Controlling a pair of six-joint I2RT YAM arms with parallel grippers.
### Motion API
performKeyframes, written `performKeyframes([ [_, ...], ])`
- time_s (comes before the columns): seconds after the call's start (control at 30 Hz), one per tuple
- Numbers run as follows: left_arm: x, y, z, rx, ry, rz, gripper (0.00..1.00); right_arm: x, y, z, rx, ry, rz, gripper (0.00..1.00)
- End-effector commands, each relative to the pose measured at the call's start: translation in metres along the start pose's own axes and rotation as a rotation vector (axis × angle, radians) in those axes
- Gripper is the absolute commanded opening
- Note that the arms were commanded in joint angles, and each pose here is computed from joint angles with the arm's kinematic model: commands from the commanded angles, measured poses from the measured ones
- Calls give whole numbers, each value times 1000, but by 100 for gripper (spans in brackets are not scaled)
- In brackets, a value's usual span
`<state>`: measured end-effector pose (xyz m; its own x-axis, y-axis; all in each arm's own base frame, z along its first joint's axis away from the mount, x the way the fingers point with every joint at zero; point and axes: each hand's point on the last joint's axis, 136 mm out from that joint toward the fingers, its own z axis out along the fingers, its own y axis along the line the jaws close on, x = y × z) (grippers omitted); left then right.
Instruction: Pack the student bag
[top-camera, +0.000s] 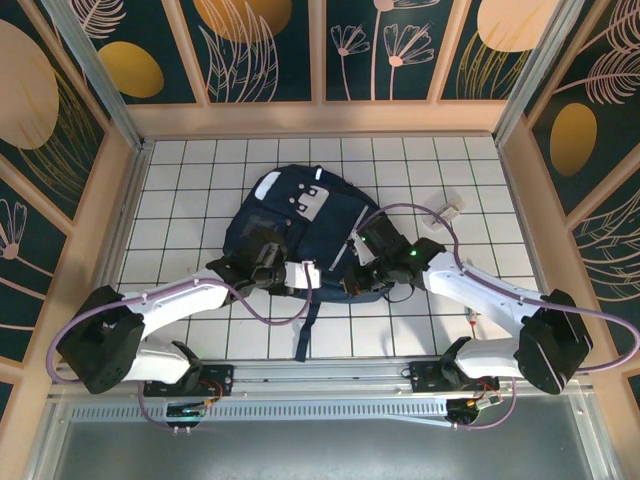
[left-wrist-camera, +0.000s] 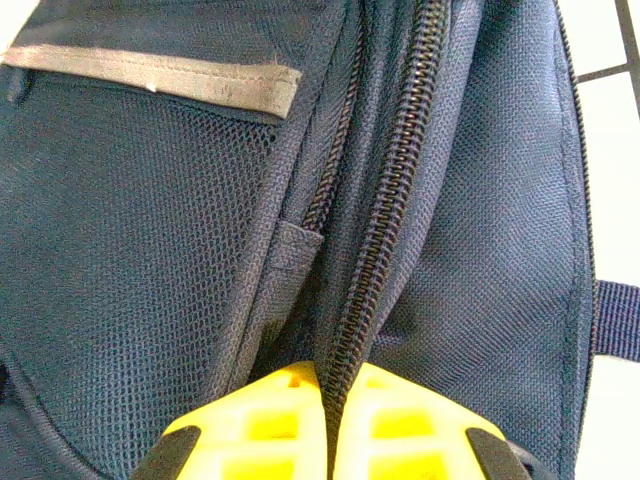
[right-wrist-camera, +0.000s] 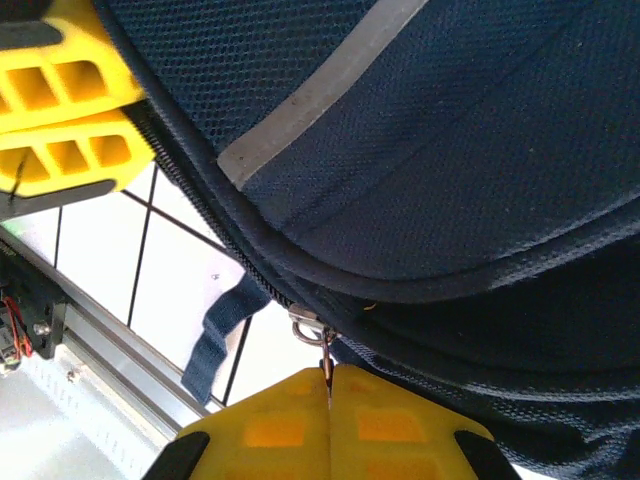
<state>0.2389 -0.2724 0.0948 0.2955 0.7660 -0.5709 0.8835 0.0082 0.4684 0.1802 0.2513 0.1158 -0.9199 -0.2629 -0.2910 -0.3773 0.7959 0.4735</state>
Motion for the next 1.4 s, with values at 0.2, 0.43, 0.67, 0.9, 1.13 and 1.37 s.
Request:
performKeyframes([
  [0.2, -22, -2, -17, 7, -124, -63, 0, 2, 4, 4, -27, 7, 10, 27],
  [0.43, -25, -4, -18, -4, -165, -110, 0, 13, 9, 14, -55, 35, 4, 35],
  [0.67, -30, -1, -21, -9, -183, -127, 0, 15, 12, 28, -47, 5, 5, 38],
  [0.9, -30, -1, -20, -6, -183, -135, 0, 4, 5, 31, 69, -79, 28, 20],
  [1.13, -19, -2, -22, -23, -131, -115, 0, -3, -9, 12, 131, -188, 58, 0],
  [1.37, 2, 1, -27, -63, -67, -122, 0, 5, -23, -6, 196, -177, 55, 0],
])
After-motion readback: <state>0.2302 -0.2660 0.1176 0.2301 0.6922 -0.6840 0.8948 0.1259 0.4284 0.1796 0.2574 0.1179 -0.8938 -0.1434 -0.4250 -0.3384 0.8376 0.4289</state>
